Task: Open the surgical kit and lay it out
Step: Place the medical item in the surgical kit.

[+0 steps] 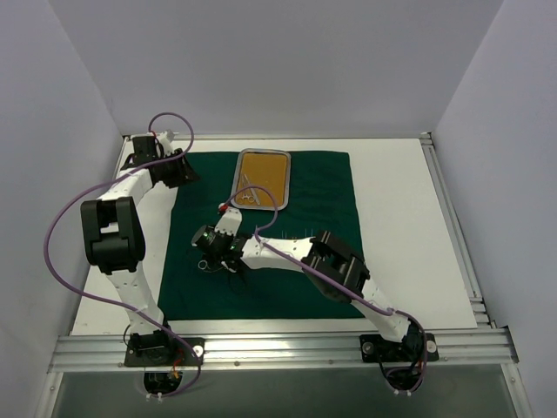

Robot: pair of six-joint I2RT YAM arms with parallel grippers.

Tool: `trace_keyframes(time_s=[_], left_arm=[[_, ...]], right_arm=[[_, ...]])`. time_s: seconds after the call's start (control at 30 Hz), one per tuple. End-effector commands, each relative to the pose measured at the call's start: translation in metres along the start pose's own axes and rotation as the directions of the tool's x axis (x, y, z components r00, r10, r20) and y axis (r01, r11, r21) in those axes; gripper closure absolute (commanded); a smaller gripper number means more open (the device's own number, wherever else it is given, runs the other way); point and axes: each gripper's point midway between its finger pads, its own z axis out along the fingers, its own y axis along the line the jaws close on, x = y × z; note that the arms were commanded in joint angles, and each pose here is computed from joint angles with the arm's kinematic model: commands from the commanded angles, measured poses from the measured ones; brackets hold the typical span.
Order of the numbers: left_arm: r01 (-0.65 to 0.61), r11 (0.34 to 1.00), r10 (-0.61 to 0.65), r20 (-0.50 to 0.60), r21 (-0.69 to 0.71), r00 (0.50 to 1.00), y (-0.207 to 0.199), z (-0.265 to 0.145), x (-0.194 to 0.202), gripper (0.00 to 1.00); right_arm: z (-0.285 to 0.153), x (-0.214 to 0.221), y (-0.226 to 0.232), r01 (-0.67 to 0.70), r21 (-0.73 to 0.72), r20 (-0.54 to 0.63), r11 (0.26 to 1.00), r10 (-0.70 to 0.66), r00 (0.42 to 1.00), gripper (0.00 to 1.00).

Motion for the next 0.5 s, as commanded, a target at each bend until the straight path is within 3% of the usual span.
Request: trace_keyframes(time_s=[0.0,0.07,0.1,0.13,0.2,0.33,0.47], left_arm=[[-0.018,0.999,0.016,0.056,0.032,0.998,-0.009,-0.005,-0.021,0.49],[-0.024,0.999,0.021,0.056,0.041,0.998,-0.011,-0.006,-0.023,0.5],[-0.022,0.999,0.02,0.046,0.041,0.999,-0.011,-0.005,-0.02,0.5],[-0.028,0.999,0.026,0.045,0.046,0.999,-0.012,-0.006,-0.021,0.51],[-0.041,0.997,0.038,0.037,0.065,0.999,-0.017,-0.008,-0.022,0.55],[-0.103,0.993,0.102,0.013,0.063,0.995,-0.025,-0.006,-0.023,0.63],[-0.157,0.985,0.158,-0.007,0.068,0.987,-0.041,0.004,-0.018,0.64]], right_arm=[[-0.027,-0.037,0.022,0.06,-0.036,0.088,0.998,-0.057,0.995,0.79],[-0.039,-0.055,0.045,0.113,-0.12,0.127,0.986,-0.098,0.987,0.75],[-0.051,-0.062,0.071,0.142,-0.23,0.127,0.963,-0.115,0.985,0.74],[-0.056,-0.068,0.077,0.25,-0.258,0.149,0.933,-0.217,0.965,0.74],[-0.065,-0.086,0.079,0.311,-0.28,0.159,0.908,-0.276,0.948,0.74],[-0.065,-0.135,0.048,0.407,-0.216,0.205,0.888,-0.366,0.908,0.78],[-0.05,-0.195,0.008,0.389,-0.183,0.197,0.903,-0.354,0.914,0.79]])
